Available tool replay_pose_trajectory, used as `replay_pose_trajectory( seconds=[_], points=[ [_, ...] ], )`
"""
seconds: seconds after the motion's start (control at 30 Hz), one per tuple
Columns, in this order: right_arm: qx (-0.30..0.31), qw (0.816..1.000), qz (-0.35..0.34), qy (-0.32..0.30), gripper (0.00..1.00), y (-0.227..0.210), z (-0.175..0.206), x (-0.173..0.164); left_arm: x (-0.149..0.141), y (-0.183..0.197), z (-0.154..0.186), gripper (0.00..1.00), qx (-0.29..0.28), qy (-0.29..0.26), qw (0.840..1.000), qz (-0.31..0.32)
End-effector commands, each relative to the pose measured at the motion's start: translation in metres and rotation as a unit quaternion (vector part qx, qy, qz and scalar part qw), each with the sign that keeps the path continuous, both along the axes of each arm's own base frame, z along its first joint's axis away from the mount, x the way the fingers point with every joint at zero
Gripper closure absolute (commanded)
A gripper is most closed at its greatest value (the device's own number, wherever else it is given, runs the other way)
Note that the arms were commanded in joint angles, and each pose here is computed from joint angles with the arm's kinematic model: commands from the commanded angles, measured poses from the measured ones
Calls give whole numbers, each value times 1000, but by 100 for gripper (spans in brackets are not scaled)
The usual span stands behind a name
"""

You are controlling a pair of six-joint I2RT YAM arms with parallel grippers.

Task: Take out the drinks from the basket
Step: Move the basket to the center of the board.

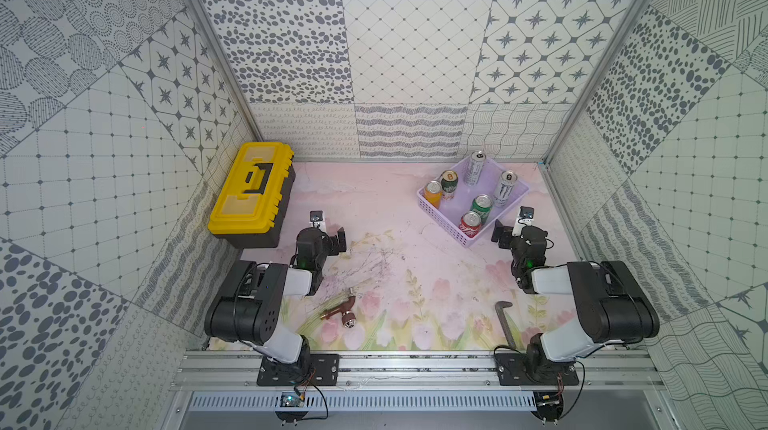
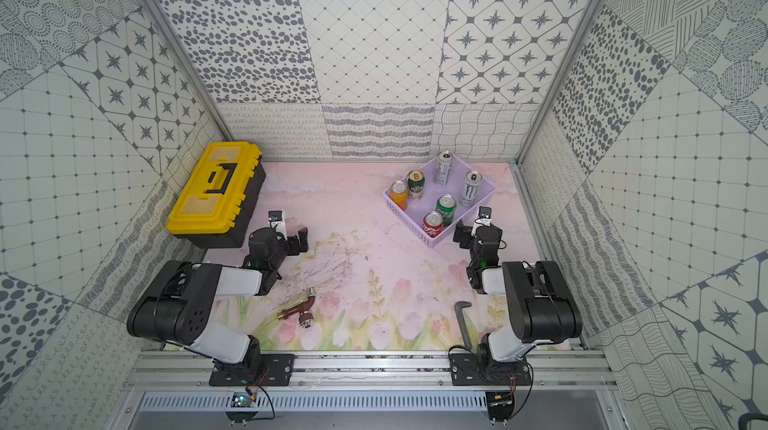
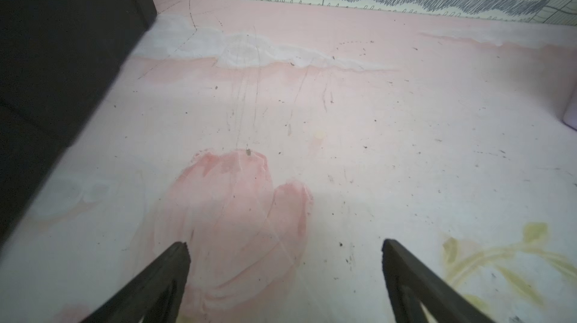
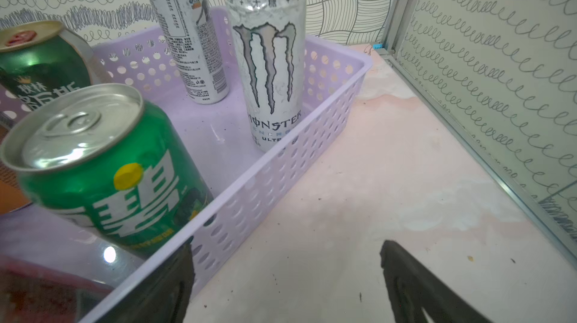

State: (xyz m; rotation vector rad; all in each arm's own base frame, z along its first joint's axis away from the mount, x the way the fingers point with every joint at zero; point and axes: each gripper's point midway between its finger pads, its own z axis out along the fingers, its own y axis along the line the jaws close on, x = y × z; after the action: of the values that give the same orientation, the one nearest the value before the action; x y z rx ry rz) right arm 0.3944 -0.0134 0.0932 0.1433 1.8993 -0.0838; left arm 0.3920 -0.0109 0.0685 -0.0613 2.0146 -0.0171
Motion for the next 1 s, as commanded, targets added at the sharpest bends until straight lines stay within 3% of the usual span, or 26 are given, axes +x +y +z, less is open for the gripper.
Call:
replay_pose_trajectory(
  seconds=[0.0, 0.97],
  points=[
    [6, 1000, 1, -27, 3, 0, 15, 5, 6, 2, 10, 0, -1, -17, 1000, -2],
    [10, 999, 21, -25, 3, 5, 15, 7, 7, 2, 13, 0, 4, -22, 1000, -3]
  ],
)
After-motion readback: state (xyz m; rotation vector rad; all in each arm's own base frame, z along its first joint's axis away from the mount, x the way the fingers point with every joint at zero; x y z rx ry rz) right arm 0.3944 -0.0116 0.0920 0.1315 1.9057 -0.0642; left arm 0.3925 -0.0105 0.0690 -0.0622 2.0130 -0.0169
